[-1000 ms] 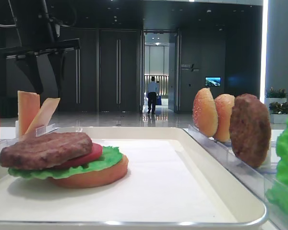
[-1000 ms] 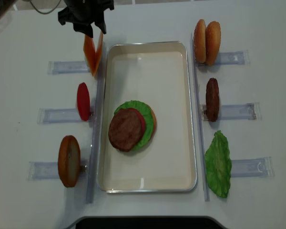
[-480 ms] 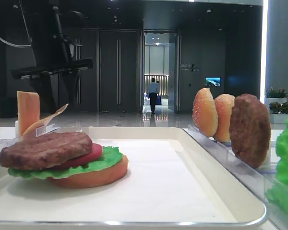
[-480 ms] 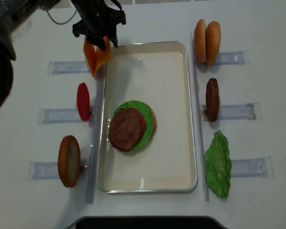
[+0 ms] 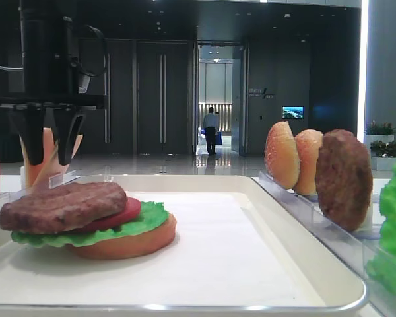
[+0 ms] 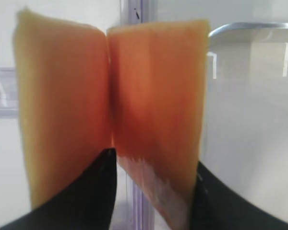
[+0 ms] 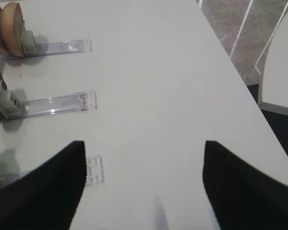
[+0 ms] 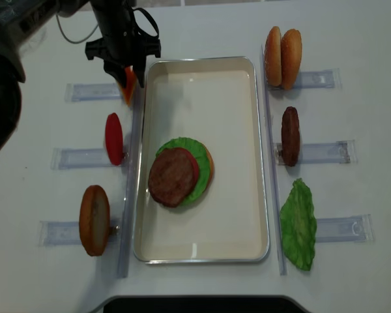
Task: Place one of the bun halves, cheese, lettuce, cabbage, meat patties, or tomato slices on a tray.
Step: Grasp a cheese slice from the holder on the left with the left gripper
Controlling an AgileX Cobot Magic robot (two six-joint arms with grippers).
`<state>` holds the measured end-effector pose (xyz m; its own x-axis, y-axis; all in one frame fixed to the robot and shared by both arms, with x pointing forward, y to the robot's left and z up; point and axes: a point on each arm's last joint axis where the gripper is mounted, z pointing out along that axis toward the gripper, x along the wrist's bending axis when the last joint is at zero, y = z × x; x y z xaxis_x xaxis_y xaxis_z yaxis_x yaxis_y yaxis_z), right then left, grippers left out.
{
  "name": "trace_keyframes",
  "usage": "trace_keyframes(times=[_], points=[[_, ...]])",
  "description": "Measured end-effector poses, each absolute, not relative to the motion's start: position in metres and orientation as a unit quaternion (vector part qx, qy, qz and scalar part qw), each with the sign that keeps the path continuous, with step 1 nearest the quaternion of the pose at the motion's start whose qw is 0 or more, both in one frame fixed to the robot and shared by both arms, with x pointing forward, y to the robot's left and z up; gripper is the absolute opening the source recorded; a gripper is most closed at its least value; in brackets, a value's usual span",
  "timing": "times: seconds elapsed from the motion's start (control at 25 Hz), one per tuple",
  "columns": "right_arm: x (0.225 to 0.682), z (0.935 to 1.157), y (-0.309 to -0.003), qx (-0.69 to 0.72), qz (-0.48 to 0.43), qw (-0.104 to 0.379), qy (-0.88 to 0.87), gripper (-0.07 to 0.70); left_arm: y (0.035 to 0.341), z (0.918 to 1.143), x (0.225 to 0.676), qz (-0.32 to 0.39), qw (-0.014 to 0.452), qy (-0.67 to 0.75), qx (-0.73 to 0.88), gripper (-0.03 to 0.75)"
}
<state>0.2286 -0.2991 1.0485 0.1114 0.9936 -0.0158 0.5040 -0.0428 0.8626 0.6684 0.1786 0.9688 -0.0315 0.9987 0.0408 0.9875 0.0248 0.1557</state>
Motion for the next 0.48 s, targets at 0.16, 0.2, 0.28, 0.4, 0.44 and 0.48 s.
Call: trace_keyframes(times=[0.16, 0.2, 0.28, 0.4, 0.44, 0.48], points=[[0.229, 1.049, -0.299, 0.644, 0.326, 0.375, 0.581, 0.486, 0.178, 0.97, 0.669, 0.072, 0.042, 0.714, 0.695, 0.173], [0.229, 1.049, -0.299, 0.644, 0.326, 0.375, 0.581, 0.486, 0.178, 0.971, 0.67, 0.073, 0.045, 0.714, 0.694, 0.152], [0.229, 1.049, -0.299, 0.644, 0.326, 0.375, 0.581, 0.486, 0.177, 0.978, 0.674, 0.081, 0.056, 0.712, 0.695, 0.131], [0.229, 1.049, -0.299, 0.644, 0.326, 0.375, 0.581, 0.486, 0.176, 0.989, 0.678, 0.089, 0.071, 0.706, 0.699, 0.113], [0.229, 1.049, -0.299, 0.644, 0.326, 0.375, 0.581, 0.486, 0.176, 0.991, 0.678, 0.09, 0.073, 0.705, 0.699, 0.105], [0.229, 1.049, -0.299, 0.644, 0.326, 0.375, 0.581, 0.486, 0.176, 0.992, 0.678, 0.09, 0.073, 0.705, 0.699, 0.095]])
